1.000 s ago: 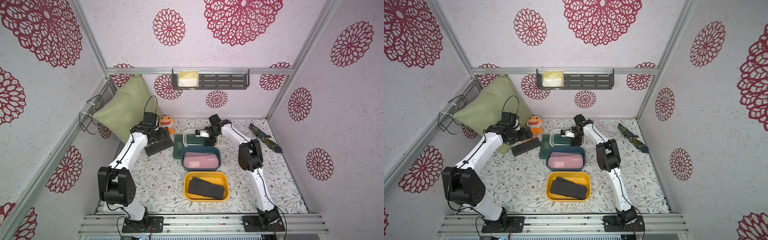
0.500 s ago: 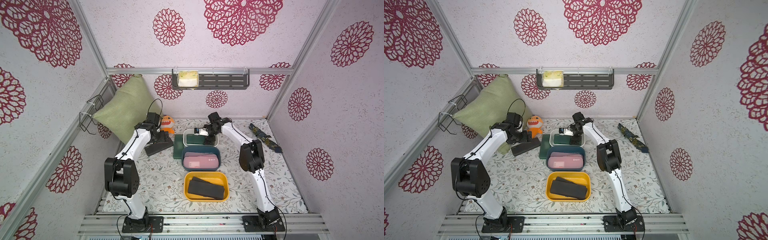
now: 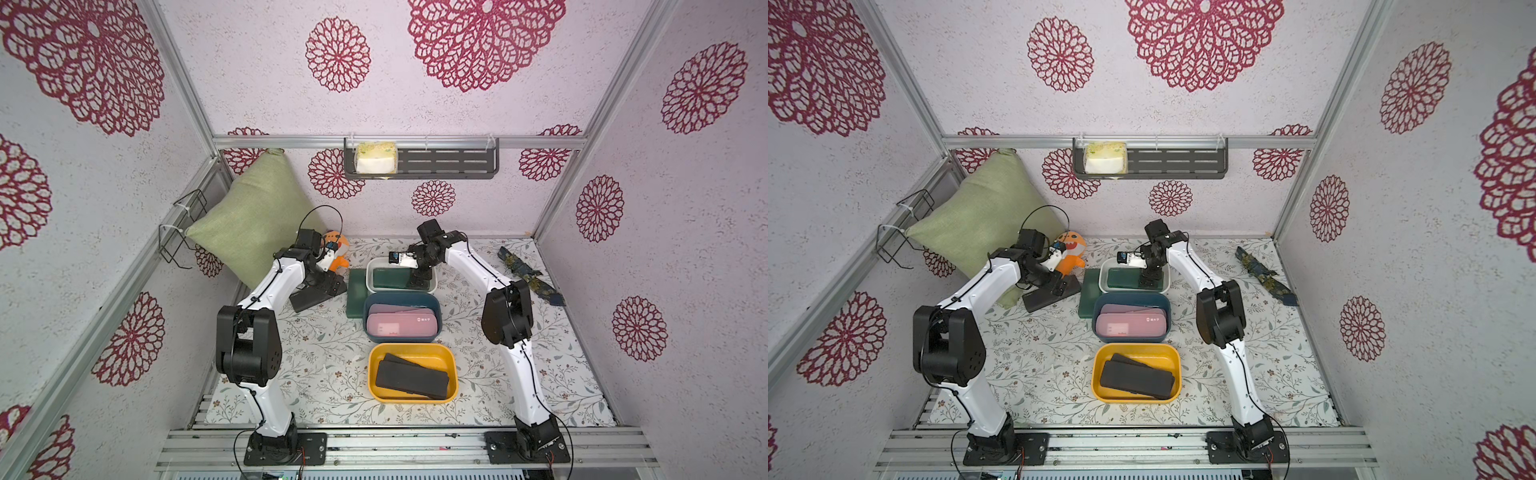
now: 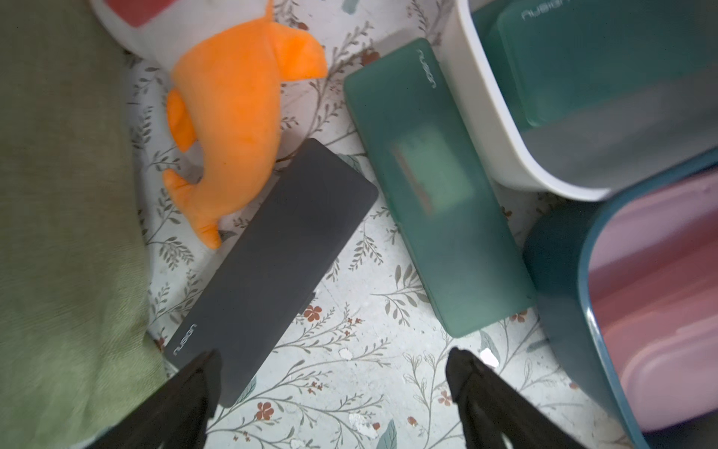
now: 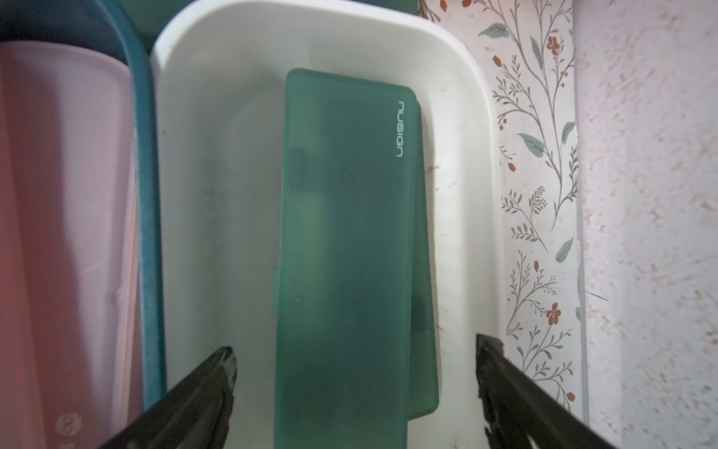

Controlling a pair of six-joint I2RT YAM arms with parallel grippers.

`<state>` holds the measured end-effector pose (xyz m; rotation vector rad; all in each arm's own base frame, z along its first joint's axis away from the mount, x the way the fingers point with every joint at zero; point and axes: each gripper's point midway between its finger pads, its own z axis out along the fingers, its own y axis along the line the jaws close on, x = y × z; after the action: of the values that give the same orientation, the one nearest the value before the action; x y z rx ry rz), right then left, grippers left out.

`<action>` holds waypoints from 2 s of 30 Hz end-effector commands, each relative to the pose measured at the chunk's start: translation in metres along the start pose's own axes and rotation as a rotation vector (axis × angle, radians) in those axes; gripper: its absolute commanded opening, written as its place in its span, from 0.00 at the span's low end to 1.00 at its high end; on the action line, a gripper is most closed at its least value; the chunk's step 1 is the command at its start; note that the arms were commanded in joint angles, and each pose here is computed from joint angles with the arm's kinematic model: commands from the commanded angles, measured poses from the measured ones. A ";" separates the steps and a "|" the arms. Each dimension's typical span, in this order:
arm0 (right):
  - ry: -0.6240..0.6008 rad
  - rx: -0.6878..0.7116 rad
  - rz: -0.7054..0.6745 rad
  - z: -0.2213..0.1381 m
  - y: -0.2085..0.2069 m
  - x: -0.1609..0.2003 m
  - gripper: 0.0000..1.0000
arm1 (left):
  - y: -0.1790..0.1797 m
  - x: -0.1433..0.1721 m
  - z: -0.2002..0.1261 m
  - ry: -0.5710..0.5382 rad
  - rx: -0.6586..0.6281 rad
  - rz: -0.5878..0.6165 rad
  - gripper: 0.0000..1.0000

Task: Place the pencil cases by color into the storage box
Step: Place the pencil case at the storage box, then pick up the pencil case from the center of the board.

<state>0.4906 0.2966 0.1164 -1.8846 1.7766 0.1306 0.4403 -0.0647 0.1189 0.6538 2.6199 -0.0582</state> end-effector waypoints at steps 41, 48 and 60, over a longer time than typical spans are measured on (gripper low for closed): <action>0.046 0.043 0.029 -0.036 0.017 0.009 0.99 | 0.042 0.043 0.096 0.280 0.098 0.091 0.97; 0.055 0.042 0.032 -0.035 0.017 0.012 0.99 | 0.038 0.029 0.086 0.234 0.136 0.122 0.97; 0.059 0.070 0.045 -0.044 0.014 0.010 0.99 | 0.034 0.035 0.101 0.280 0.188 0.139 0.97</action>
<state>0.4692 0.2707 0.1103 -1.8738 1.8570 0.0525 0.4738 -0.0261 0.0188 0.9249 2.8433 -0.1318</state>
